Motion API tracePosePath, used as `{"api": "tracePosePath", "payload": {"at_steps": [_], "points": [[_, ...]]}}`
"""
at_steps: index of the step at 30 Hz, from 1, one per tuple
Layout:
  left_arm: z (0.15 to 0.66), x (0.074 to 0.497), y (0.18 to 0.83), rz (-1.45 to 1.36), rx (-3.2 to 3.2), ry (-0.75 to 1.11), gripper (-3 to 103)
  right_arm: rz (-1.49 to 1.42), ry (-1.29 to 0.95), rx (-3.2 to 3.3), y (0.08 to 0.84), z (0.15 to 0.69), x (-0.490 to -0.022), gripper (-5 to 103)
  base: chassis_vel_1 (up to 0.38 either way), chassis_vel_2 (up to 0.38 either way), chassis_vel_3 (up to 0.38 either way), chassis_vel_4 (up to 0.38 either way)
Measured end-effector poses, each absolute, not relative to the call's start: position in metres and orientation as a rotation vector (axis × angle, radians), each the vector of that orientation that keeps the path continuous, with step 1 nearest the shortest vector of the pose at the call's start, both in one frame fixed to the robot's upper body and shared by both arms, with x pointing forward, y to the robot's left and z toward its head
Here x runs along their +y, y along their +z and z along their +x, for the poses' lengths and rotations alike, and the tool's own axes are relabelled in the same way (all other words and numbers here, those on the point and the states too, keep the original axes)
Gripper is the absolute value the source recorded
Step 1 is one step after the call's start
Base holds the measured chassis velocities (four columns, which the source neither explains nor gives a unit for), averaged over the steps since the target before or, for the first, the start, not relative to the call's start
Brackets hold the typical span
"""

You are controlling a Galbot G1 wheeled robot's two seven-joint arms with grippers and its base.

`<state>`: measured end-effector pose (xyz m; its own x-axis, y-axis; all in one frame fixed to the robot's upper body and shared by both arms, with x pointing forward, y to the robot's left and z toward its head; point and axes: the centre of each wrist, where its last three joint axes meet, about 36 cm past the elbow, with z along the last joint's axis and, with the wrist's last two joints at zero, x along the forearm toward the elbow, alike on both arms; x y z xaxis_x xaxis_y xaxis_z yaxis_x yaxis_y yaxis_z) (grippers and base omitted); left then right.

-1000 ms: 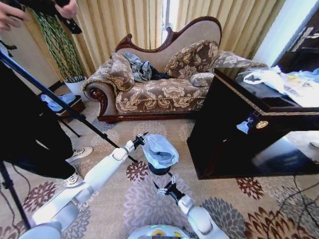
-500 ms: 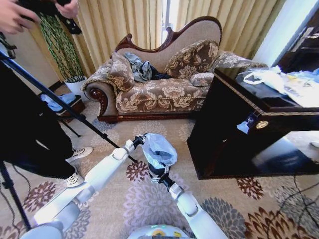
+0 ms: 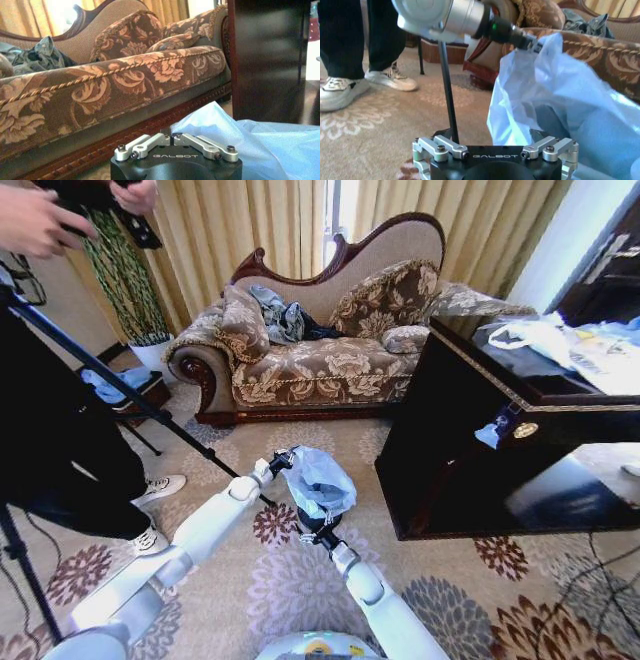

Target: Place a garbage bag over the trash bin.

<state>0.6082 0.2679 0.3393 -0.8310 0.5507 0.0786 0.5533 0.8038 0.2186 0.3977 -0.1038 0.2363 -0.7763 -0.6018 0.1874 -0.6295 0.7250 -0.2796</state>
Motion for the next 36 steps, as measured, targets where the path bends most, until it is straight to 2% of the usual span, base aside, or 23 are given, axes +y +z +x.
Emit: {"api": "tracePosePath", "payload": {"at_steps": [14,26,36], "points": [[0.614,0.260,0.348,-0.810,-2.946,-0.141,0,1.044,0.509,-2.786,0.221,0.378,-0.091,100,0.000,0.000,0.000,0.000],[0.604,0.264,0.342,-0.801,-2.937,-0.122,0,1.035,0.503,-2.863,0.263,0.378,-0.098,100,0.000,0.000,0.000,0.000],[0.604,0.257,0.345,-0.811,-2.943,-0.105,0,0.992,0.489,-2.825,0.236,0.397,-0.087,100,0.000,0.000,0.000,0.000]]}}
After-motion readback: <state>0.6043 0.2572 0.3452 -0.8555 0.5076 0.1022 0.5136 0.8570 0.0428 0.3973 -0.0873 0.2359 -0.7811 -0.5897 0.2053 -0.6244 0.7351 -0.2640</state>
